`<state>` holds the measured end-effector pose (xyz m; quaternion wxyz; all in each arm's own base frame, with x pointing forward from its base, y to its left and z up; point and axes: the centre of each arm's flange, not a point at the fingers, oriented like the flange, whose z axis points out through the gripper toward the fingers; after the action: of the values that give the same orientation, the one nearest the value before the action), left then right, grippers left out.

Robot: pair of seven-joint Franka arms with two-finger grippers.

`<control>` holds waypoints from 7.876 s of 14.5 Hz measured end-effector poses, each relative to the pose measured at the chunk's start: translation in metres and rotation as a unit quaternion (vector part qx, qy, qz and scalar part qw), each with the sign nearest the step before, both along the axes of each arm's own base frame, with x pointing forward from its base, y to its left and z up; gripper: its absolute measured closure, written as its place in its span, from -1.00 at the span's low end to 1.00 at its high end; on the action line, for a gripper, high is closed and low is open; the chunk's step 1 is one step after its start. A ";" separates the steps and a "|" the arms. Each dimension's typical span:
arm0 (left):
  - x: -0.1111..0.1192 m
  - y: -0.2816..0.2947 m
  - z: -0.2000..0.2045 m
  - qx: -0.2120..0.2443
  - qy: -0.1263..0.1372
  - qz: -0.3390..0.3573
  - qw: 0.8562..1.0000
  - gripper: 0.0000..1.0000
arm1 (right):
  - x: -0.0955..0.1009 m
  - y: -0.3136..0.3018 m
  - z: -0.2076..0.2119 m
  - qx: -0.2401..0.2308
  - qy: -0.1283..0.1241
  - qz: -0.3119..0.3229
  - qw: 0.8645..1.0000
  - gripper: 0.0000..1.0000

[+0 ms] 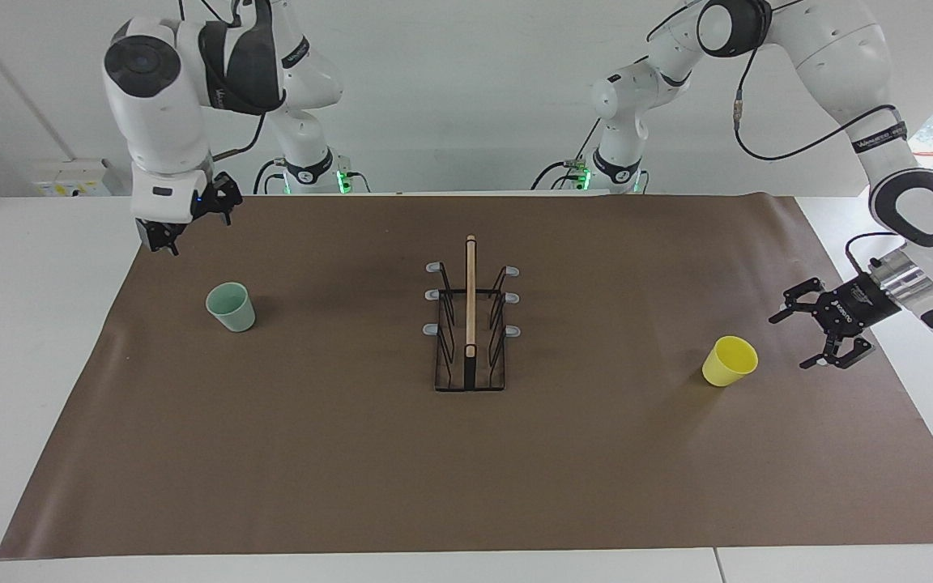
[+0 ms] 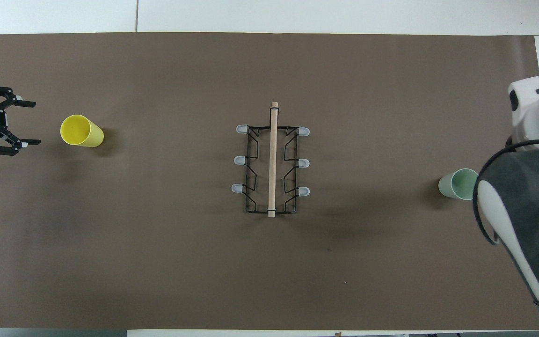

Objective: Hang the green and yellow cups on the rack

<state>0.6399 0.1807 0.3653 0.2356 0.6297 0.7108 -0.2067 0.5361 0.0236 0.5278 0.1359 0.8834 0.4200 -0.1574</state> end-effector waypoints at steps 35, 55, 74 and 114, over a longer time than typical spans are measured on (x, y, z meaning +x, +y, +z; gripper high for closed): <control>0.002 -0.116 -0.014 0.027 -0.078 0.066 0.994 -0.30 | -0.039 0.090 -0.272 -0.246 0.166 0.378 0.877 -1.00; -0.169 -0.511 0.089 0.552 -0.109 -0.228 0.795 -0.30 | -0.060 0.051 -0.307 -0.297 0.156 0.363 0.869 -1.00; -0.242 -0.637 0.028 0.653 -0.178 -0.230 0.700 -0.34 | -0.045 0.026 -0.288 -0.345 0.152 0.334 0.864 -0.29; -0.084 -0.187 0.232 0.237 -0.203 -0.698 0.645 -1.00 | 0.001 0.090 -0.028 0.657 -0.081 -0.115 0.740 -0.29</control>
<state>0.5556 -0.0065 0.5972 0.0023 0.9998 0.0199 -0.0015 0.5367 0.1132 0.4995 -0.4641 0.8046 0.3014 0.2153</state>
